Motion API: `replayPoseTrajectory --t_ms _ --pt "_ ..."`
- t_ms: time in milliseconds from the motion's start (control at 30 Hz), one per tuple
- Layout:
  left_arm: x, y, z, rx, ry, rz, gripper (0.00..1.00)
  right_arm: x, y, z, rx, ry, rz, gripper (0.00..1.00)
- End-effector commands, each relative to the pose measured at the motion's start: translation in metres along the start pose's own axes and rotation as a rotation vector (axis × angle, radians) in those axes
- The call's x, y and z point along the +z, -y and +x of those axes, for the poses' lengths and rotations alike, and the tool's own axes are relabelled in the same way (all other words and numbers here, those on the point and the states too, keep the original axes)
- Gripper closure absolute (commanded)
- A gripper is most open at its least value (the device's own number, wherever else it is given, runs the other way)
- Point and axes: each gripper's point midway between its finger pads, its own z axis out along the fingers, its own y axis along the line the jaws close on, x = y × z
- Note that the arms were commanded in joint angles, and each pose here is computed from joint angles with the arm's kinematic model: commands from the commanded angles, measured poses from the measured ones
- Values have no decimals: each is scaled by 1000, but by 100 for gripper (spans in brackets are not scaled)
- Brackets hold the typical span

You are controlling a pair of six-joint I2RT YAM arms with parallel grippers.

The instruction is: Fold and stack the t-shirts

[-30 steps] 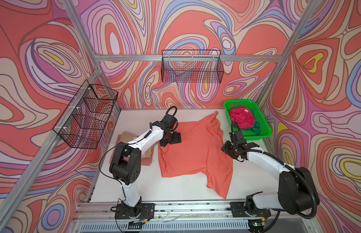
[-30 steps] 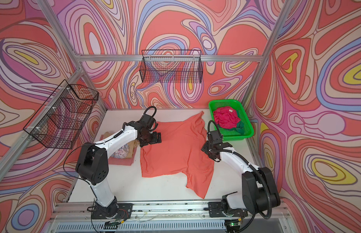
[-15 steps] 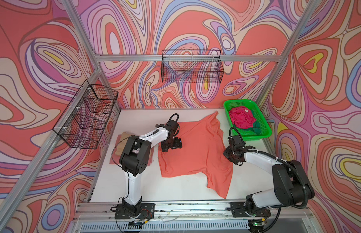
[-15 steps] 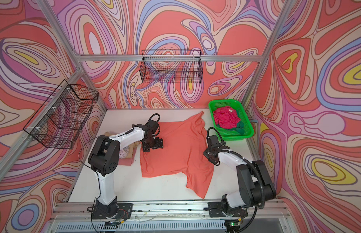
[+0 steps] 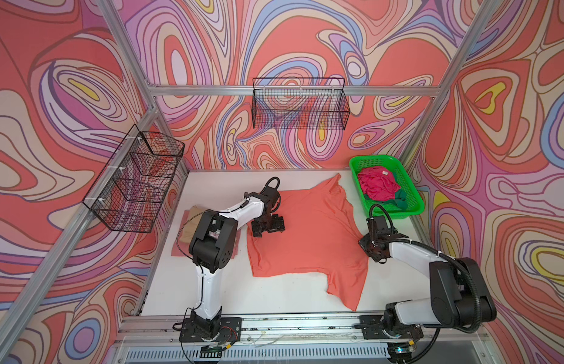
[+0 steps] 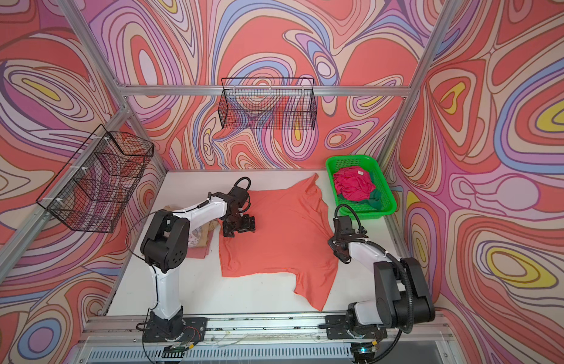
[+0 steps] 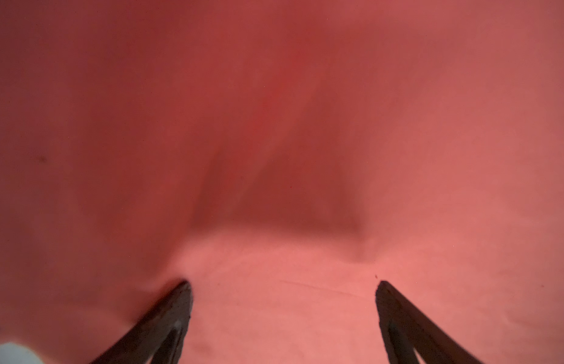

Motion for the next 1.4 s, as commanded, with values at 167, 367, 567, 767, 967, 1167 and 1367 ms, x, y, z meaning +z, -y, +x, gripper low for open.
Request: replayPoseTrajectory --t_ms 167,367,567,767,967,1167,1367 --pt "23 -35 38 -20 -156 -93 6 -42 -24 -21 13 52 -83 100" --pt "17 -39 44 -8 -147 -88 6 -54 -118 -50 -123 60 -288 89" --pt "13 -37 41 -7 -127 -80 6 -21 -172 -59 -134 23 -323 89" --pt "14 -37 40 -3 -129 -80 6 21 -192 -58 -144 8 -264 91" --pt "18 -38 42 -6 -135 -82 6 47 -195 -65 -139 41 -219 93" --pt "19 -40 41 4 -134 -95 6 76 -187 -69 -137 67 -137 95" --pt "21 -40 41 4 -140 -93 6 95 -180 -63 -116 46 -106 96"
